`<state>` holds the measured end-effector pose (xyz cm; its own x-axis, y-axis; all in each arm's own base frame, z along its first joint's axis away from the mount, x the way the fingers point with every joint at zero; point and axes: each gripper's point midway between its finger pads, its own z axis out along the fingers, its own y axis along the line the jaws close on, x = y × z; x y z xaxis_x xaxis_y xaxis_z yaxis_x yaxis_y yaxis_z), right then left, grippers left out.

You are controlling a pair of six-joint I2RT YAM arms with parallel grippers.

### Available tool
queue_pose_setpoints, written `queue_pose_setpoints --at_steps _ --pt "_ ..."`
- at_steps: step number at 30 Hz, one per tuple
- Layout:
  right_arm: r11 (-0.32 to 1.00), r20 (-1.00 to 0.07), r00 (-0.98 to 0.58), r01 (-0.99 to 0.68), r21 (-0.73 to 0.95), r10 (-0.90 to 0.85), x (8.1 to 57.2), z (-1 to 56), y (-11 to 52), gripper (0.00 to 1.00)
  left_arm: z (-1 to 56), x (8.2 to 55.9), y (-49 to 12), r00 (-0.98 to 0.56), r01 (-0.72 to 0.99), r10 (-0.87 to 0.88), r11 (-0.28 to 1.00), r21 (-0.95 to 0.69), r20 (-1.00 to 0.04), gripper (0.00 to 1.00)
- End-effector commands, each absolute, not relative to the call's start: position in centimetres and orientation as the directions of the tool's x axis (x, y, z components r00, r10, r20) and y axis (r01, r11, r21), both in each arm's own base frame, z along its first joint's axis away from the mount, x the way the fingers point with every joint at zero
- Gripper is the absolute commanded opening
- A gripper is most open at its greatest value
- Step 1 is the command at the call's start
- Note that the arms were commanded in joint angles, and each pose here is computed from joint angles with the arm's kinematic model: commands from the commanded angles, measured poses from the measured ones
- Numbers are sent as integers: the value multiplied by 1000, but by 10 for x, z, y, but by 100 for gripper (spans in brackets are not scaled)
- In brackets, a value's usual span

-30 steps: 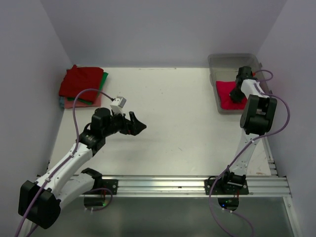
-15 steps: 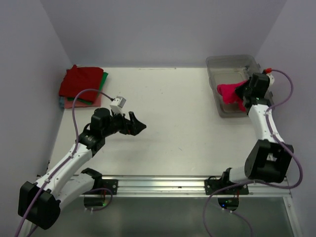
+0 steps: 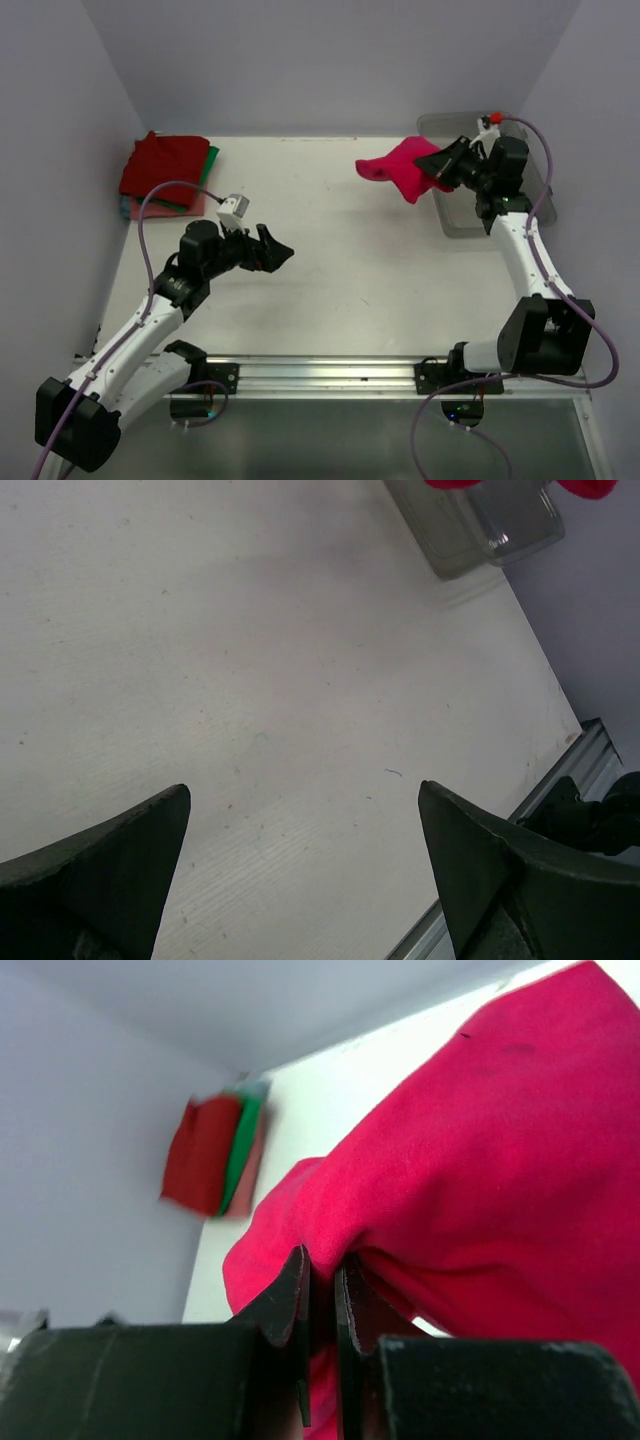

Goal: Fold and stack the t-shirts
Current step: Move the tshirt to the center of the board

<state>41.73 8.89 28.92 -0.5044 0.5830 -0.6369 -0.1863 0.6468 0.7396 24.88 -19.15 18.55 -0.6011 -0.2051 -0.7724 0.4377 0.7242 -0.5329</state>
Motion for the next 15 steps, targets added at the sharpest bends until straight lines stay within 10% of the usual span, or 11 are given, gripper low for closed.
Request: queue_pose_setpoints --at_steps 1,15 --pt "487 -658 -640 -462 742 396 370 314 165 0 190 250 -186 -582 411 -239 738 -535 -777 100" --pt "333 -473 -878 -425 842 76 293 232 251 0 196 253 -170 -548 328 -299 782 -530 -781 100"
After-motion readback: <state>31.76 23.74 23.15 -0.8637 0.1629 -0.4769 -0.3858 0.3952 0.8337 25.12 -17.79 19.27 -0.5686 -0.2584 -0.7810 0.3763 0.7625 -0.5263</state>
